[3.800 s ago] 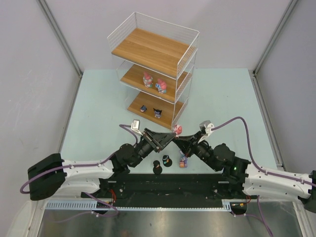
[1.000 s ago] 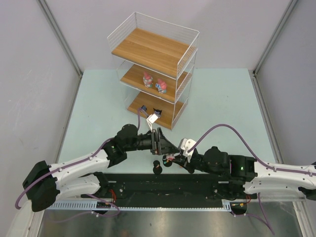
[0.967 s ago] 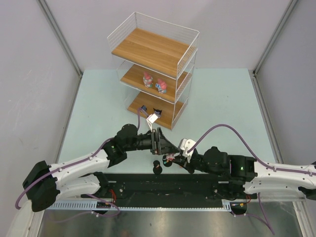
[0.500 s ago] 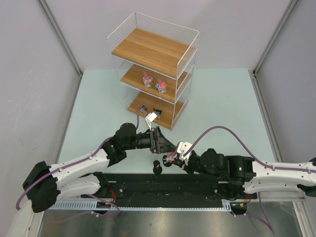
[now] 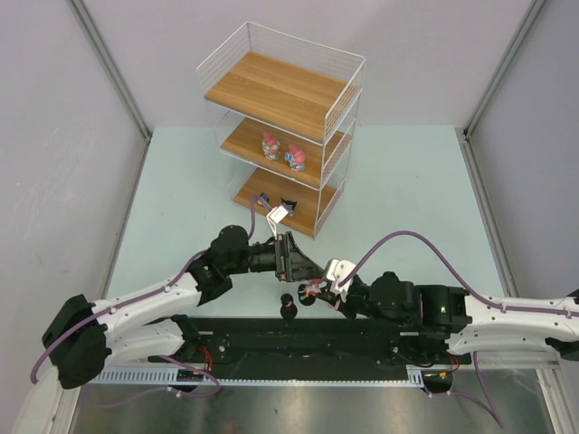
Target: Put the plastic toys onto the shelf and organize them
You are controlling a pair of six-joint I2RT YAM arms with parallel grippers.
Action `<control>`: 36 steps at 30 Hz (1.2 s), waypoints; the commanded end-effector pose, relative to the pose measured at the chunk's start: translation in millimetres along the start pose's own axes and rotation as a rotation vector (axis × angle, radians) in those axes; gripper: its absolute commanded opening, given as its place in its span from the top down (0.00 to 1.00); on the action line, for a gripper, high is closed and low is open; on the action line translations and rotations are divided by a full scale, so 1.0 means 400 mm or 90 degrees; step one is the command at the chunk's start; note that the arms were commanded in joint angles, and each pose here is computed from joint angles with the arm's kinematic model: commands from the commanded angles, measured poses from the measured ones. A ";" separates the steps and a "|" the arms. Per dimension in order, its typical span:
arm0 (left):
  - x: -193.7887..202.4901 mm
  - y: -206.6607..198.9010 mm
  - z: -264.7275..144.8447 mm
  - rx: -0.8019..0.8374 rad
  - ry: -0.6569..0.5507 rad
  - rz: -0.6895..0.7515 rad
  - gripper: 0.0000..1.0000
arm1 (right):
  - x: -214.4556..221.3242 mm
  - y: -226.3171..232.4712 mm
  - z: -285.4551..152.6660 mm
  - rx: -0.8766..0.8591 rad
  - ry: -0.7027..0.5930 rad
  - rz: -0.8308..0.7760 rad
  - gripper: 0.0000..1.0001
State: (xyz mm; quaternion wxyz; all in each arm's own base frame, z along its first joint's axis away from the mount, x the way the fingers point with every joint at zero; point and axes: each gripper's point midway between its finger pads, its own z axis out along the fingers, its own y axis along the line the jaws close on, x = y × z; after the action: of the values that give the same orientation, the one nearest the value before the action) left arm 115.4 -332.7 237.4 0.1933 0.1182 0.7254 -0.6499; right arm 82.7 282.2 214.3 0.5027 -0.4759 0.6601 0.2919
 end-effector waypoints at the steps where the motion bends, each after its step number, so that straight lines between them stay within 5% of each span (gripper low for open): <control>1: 0.010 -0.023 -0.003 0.038 0.019 0.005 0.16 | -0.086 -0.013 -0.013 0.013 -0.061 0.002 1.00; 18: 0.023 -0.026 -0.005 0.057 0.028 -0.003 0.43 | -0.084 -0.012 -0.007 0.013 -0.057 -0.003 1.00; 21: 0.023 -0.033 -0.005 0.067 0.029 -0.006 0.56 | -0.083 -0.010 -0.007 0.012 -0.056 -0.003 1.00; 24: 0.026 -0.035 -0.007 0.076 0.029 -0.011 0.79 | -0.082 -0.011 -0.006 0.014 -0.054 -0.004 1.00; 25: 0.027 -0.035 -0.007 0.077 0.030 -0.011 0.96 | -0.081 -0.012 -0.005 0.015 -0.053 -0.004 1.00; 28: 0.028 -0.036 -0.008 0.080 0.028 -0.012 1.00 | -0.082 -0.019 -0.007 0.024 -0.055 -0.002 1.00; 32: 0.024 -0.040 -0.013 0.082 0.019 -0.009 1.00 | -0.086 -0.035 -0.014 0.046 -0.060 0.008 0.35; 36: 0.012 -0.029 -0.020 0.068 -0.004 -0.008 0.99 | -0.091 -0.044 -0.028 0.053 -0.066 0.015 0.13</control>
State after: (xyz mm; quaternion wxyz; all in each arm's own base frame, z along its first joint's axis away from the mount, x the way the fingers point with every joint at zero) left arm 111.0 -332.0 232.5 0.1784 0.1151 0.7089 -0.6726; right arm 88.0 280.9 218.3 0.5143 -0.4687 0.6613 0.2803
